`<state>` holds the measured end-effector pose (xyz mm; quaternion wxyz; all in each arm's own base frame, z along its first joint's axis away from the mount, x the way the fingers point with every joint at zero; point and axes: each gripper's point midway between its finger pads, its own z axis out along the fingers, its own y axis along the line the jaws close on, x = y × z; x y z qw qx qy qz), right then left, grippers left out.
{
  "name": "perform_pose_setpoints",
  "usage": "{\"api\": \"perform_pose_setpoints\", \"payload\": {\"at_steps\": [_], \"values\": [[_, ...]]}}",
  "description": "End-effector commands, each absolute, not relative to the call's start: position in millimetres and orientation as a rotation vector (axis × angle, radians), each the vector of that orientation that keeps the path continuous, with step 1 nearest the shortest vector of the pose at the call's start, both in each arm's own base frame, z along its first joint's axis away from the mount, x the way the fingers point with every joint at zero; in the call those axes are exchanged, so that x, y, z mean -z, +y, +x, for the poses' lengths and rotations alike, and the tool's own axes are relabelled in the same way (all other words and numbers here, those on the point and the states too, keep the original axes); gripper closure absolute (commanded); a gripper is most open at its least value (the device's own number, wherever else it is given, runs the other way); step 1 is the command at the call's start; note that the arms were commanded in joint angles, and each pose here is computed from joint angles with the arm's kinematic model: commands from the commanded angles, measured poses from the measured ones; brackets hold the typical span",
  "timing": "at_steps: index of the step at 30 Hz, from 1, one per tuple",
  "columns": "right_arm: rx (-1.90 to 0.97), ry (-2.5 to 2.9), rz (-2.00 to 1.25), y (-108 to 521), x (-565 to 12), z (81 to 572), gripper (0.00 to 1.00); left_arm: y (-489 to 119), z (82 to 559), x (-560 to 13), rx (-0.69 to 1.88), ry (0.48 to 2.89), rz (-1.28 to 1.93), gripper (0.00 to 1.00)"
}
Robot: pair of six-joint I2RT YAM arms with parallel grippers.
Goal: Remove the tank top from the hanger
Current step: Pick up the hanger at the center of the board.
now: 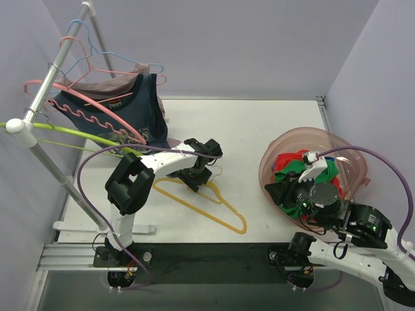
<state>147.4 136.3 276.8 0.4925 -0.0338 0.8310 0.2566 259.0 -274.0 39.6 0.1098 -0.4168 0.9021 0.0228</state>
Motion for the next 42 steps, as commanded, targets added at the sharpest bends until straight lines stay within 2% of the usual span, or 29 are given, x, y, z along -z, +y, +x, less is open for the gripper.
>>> {"api": "perform_pose_setpoints", "payload": {"at_steps": [1,11,19,24,37,42], "values": [[-0.66,1.992,-0.097,136.3,-289.5,143.3,0.75,-271.9,314.0,-39.9,0.088,2.084,-1.799,0.41],[-0.646,1.983,-0.112,134.5,-289.8,143.8,0.74,-277.2,331.5,-46.2,0.143,2.071,-1.737,0.4],[-0.65,1.979,-0.108,133.1,-290.2,143.2,0.74,-280.6,290.8,-11.3,-0.071,2.216,-1.825,0.45],[-0.651,1.98,-0.103,131.6,-288.1,142.5,0.74,-281.7,279.3,-16.1,-0.128,2.222,-1.843,0.45],[-0.641,1.985,-0.105,129.3,-285.2,141.8,0.75,-301.6,291.9,-69.4,-0.036,2.215,-1.789,0.4],[-0.642,1.984,-0.105,129.7,-286.8,142.0,0.74,-298.5,283.5,-61.0,-0.086,2.231,-1.804,0.41]]}}
